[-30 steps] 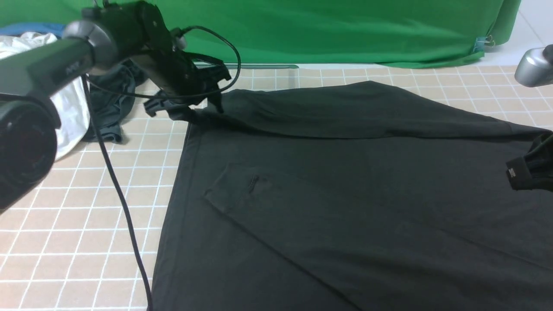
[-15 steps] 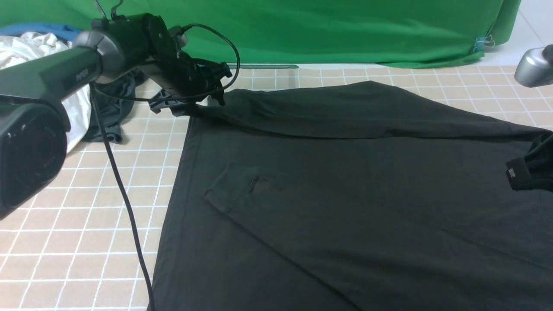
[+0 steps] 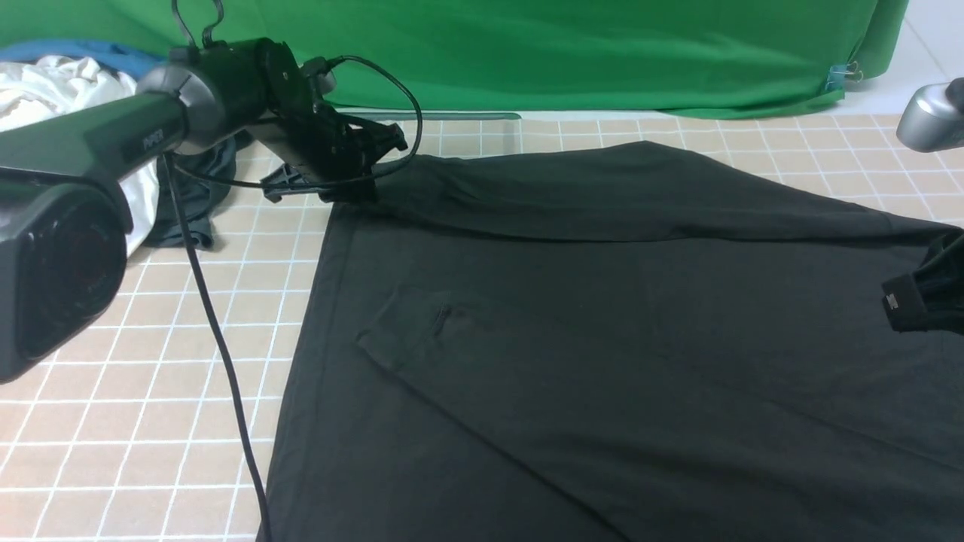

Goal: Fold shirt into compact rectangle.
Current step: 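Fold the left side of the dark shirt inward over its body with the left gripper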

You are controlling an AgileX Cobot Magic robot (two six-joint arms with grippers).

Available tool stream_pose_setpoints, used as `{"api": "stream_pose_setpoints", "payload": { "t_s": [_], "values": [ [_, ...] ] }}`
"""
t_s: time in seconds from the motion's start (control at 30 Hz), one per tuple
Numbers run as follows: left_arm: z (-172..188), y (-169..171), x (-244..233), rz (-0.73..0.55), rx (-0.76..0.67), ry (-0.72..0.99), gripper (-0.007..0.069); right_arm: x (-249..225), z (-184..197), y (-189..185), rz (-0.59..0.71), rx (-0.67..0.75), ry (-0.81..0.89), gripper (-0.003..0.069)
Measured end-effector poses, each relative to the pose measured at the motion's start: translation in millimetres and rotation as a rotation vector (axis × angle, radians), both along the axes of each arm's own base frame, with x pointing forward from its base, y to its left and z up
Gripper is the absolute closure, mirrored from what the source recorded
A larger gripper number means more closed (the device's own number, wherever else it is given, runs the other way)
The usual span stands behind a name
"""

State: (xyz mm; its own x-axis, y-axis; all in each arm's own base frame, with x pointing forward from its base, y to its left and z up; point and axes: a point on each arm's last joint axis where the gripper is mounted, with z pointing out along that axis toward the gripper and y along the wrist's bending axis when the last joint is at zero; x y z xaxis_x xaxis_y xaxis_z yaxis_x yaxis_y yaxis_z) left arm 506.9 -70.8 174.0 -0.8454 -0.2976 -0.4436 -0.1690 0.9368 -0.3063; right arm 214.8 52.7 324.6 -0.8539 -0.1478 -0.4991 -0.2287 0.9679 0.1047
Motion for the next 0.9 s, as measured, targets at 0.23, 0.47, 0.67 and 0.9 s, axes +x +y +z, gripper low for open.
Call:
{"api": "stream_pose_setpoints", "payload": {
  "t_s": [0.23,0.47,0.67,0.9],
  "values": [
    [67,1,-17,-0.020,-0.007,-0.072,0.0594,1,0,0,-0.001,0.001,-0.006,0.0621],
    [103,1,-43,-0.060,-0.004,0.008,0.0594,2,0,-2,-0.005,-0.027,-0.022,0.0621],
    [126,-3,-70,-0.105,0.019,0.091,0.0594,6,1,-10,-0.043,-0.101,-0.065,0.0621],
    [124,-13,-115,-0.128,0.094,0.175,0.0594,7,2,-13,-0.062,-0.129,-0.075,0.0615]
  ]
}}
